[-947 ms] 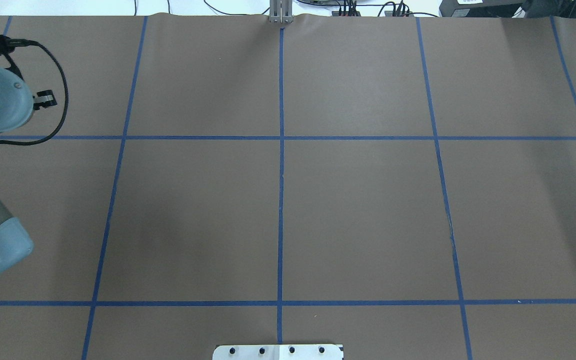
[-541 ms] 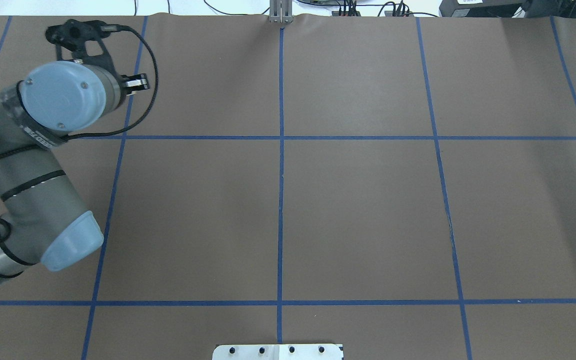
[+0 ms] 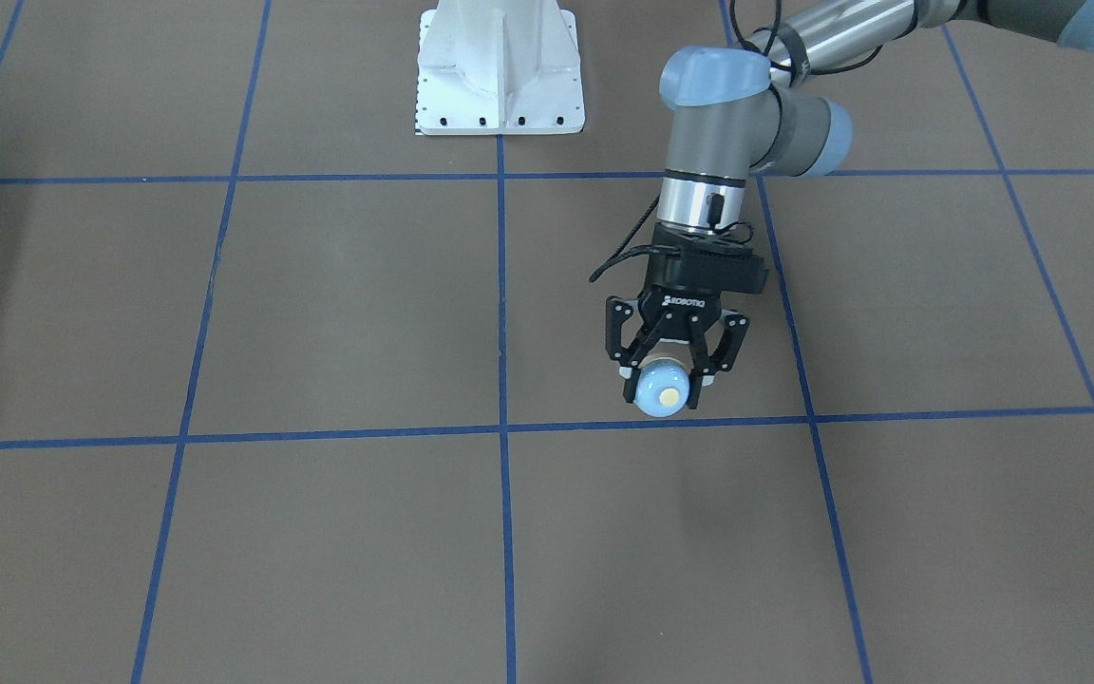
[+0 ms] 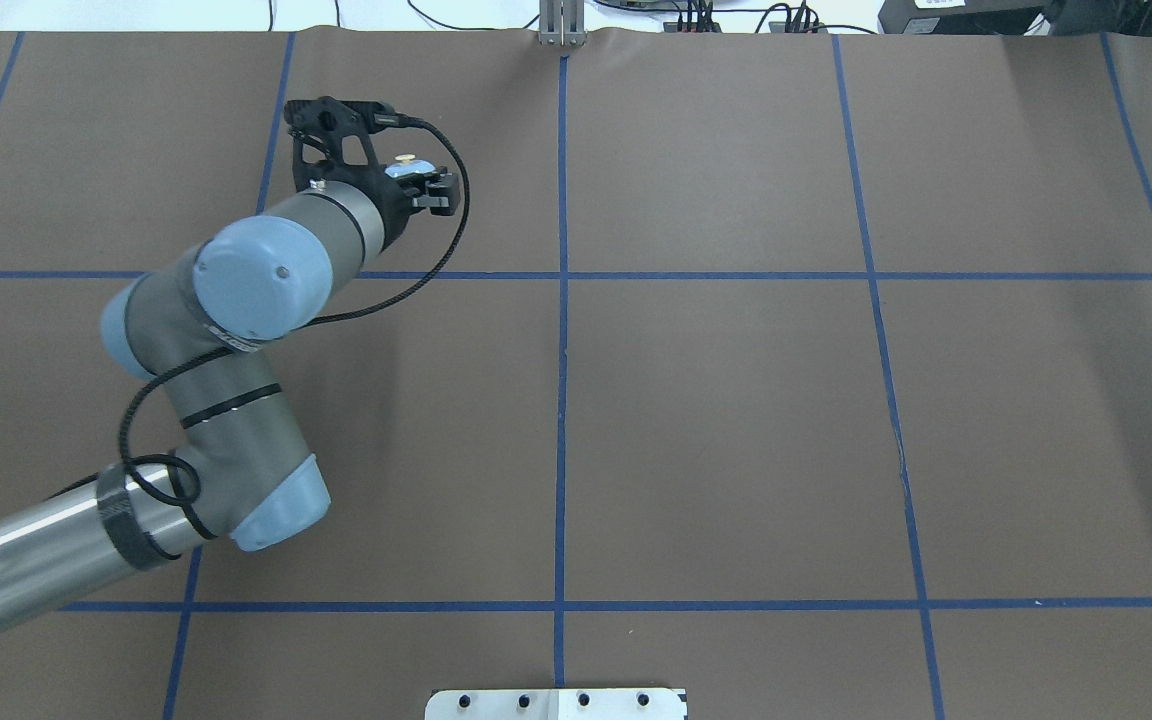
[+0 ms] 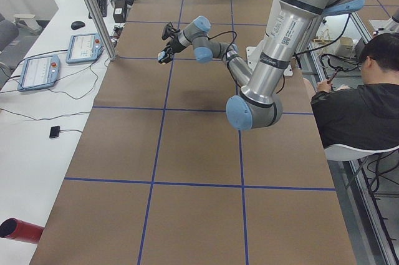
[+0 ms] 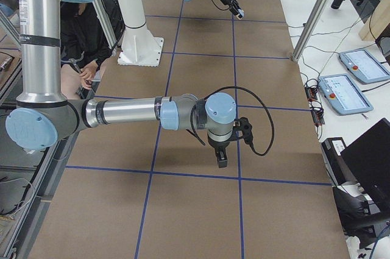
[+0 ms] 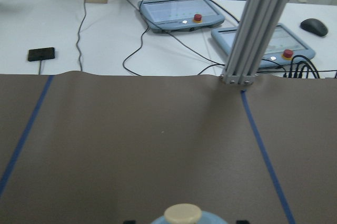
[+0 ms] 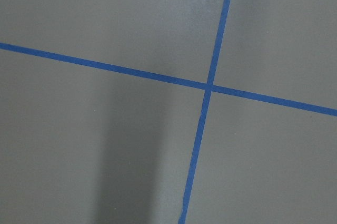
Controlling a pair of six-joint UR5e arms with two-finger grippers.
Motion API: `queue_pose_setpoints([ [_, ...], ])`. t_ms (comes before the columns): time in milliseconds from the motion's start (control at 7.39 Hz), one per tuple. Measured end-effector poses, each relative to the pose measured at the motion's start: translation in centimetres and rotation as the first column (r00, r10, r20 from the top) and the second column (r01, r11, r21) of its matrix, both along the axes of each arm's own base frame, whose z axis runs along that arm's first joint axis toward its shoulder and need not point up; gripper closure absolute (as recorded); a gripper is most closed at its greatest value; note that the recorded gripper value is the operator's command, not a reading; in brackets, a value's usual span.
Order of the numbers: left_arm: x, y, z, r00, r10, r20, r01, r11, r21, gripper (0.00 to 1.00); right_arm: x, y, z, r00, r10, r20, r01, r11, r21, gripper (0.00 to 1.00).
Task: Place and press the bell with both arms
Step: 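Carry the blue bell with the left gripper toward the table centre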
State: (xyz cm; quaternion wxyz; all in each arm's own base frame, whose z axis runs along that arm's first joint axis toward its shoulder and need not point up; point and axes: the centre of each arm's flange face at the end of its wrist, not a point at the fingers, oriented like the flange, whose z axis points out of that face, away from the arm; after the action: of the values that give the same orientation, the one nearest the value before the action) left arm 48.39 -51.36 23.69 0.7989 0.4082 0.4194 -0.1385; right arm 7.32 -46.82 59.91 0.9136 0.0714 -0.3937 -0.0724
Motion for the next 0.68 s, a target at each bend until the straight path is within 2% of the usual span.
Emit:
queue_pose_setpoints([
  [271, 4.6, 2.1, -0.8, 0.998, -0.028, -0.062, 0.032, 0.997, 0.075, 1.0, 0.0, 0.0, 0.0, 1.0, 0.006, 0.002, -0.006, 1.0, -0.006, 0.0],
  [676, 10.8, 6.0, -1.7, 0.992, -0.081, -0.096, 0.093, 0.988, 0.125, 1.0, 0.0, 0.0, 0.0, 1.0, 0.009, 0.004, -0.009, 1.0, -0.011, 0.0],
])
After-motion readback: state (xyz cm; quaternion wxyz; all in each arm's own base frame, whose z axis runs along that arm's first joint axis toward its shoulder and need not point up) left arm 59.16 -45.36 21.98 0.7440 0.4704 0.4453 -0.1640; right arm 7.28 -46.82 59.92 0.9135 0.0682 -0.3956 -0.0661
